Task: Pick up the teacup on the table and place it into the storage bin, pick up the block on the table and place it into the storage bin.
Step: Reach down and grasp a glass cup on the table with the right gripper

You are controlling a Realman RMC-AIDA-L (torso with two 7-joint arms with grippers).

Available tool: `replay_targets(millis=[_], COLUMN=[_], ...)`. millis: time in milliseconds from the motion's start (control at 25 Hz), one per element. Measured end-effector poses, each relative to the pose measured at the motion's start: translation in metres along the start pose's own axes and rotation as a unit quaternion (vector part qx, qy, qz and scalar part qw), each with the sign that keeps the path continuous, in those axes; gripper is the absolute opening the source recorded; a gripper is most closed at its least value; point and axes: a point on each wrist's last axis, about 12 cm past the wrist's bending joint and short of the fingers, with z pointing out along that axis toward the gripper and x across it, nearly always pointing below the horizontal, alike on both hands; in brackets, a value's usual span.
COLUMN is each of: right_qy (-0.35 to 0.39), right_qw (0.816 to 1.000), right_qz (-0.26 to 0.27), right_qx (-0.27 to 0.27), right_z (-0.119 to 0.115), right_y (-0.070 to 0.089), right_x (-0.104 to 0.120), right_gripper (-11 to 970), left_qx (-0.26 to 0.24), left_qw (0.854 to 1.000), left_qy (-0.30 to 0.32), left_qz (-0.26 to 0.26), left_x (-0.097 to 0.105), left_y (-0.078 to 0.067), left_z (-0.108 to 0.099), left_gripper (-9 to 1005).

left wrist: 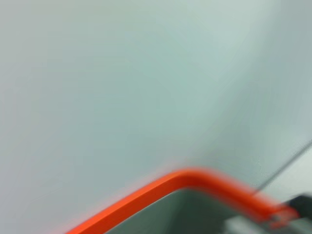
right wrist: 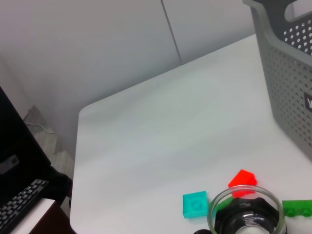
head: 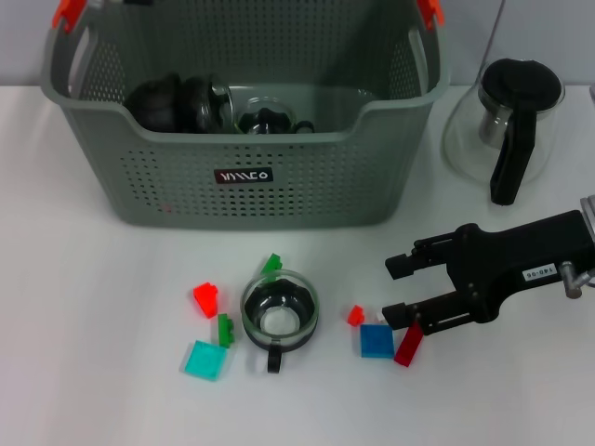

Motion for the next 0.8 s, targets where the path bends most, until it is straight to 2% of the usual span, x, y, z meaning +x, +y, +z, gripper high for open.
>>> replay_targets(millis=[80, 160, 280, 360, 480, 600, 800], right_qy=[-0.001, -0.004, -0.009, -0.010, -0.011, -0.014, -0.015], right_qw=[1.000, 1.000, 1.000, 1.000, 1.000, 1.000, 1.000], right_qz=[0.000, 0.001, 0.004, 0.007, 0.009, 0.013, 0.015], right_qx=[0.002, 0.005, 0.009, 0.010, 0.011, 0.010, 0.009], right_z=[-0.001, -0.002, -0.004, -0.005, -0.005, -0.004, -0.002], right_y=[-0.001, -0.001, -0.002, -0.002, -0.001, -0.002, -0.002], right_x=[0.000, 0.000, 0.001, 0.001, 0.002, 0.003, 0.004], right_gripper=[776, 776, 775, 775, 776, 775, 775], left_qx=[0.050, 0.111, 0.172, 0.203, 0.256, 0.291, 0.292], left_qw=[0.998, 0.991, 0.976, 0.966, 0.950, 0.937, 0.933], left_qy=[-0.030, -0.051, -0.053, -0.035, 0.008, 0.037, 0.084], left_qz=[0.020, 0.056, 0.121, 0.156, 0.181, 0.188, 0.195], left_x=[0.002, 0.013, 0.036, 0.053, 0.079, 0.099, 0.122], left_y=[-0.010, -0.024, -0.042, -0.051, -0.060, -0.061, -0.054], left_z=[-0.024, -0.050, -0.079, -0.089, -0.094, -0.095, -0.090], left_gripper=[751, 750, 749, 749, 748, 747, 746])
